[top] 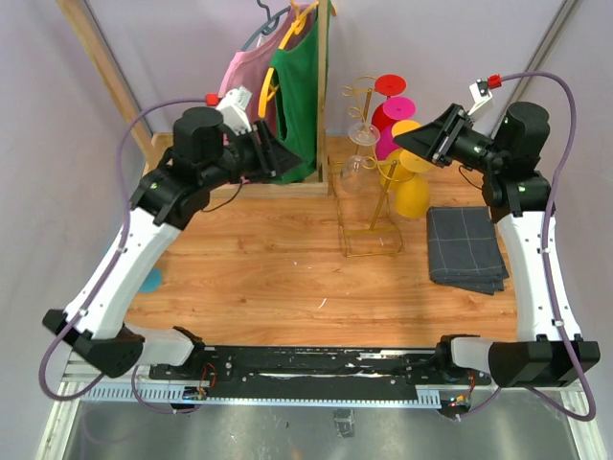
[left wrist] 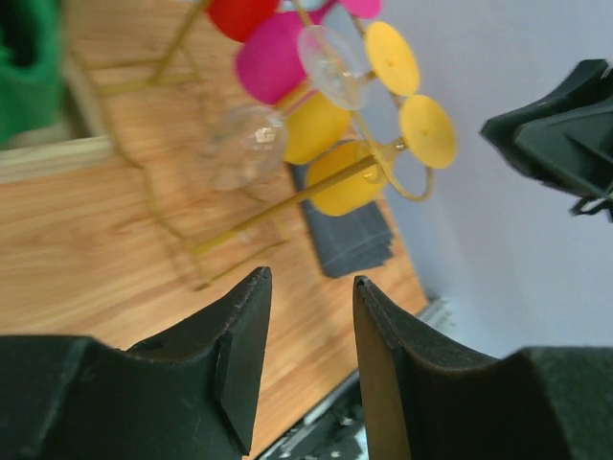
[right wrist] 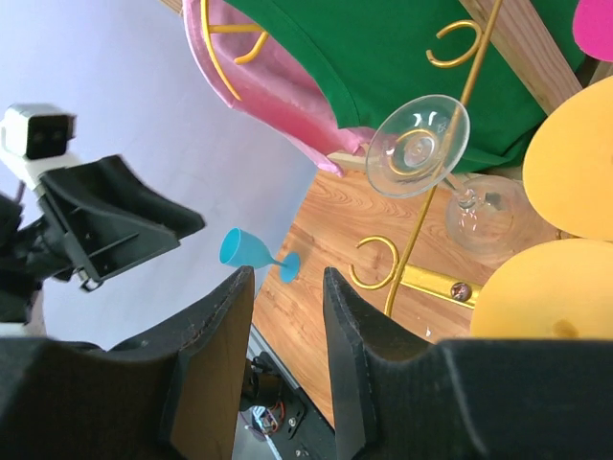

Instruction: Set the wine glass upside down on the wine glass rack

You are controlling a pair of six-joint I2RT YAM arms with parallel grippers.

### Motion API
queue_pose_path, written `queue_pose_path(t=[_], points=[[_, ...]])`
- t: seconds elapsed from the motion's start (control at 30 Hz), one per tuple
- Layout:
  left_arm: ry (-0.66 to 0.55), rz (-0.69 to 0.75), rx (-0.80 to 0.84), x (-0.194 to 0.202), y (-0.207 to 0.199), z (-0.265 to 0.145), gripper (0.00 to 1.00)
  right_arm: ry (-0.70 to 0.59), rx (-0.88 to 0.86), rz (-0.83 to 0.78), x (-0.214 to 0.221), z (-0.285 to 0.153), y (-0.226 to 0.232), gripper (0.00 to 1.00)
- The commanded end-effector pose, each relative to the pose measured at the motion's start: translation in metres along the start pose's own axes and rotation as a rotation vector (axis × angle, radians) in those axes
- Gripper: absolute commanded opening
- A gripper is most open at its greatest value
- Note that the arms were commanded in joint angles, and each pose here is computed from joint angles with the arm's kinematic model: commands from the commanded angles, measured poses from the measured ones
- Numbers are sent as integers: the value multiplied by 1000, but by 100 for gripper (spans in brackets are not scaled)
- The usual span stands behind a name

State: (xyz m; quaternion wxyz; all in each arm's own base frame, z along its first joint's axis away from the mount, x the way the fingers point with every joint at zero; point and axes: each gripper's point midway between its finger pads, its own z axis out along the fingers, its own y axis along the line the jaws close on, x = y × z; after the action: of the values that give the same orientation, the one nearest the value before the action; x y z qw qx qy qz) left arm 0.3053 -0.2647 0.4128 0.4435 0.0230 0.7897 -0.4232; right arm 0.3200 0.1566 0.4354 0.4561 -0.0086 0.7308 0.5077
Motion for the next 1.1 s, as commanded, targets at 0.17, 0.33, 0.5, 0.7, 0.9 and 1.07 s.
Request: queue_pose_path(t=[0.17, 0.33, 0.5, 0.7, 0.9, 1.07], points=[[-31, 117, -581, 23, 125, -91, 44, -14, 1, -21, -12, 4, -7, 37], [-35, 27, -714, 43, 175, -129, 42, -12, 7, -30, -11, 4, -10, 38], [-81, -44, -842, 57, 210, -156, 39, 0, 11, -30, -7, 6, -17, 38], [-109, -137, -940, 74, 242, -171, 39, 10, 0, -33, -4, 10, -22, 39], [-165, -194, -1054, 75, 261, -188, 39, 21, -3, -73, 2, 9, -26, 41], [-182, -283, -1050, 75, 269, -180, 39, 26, 7, -64, 9, 7, -32, 42]])
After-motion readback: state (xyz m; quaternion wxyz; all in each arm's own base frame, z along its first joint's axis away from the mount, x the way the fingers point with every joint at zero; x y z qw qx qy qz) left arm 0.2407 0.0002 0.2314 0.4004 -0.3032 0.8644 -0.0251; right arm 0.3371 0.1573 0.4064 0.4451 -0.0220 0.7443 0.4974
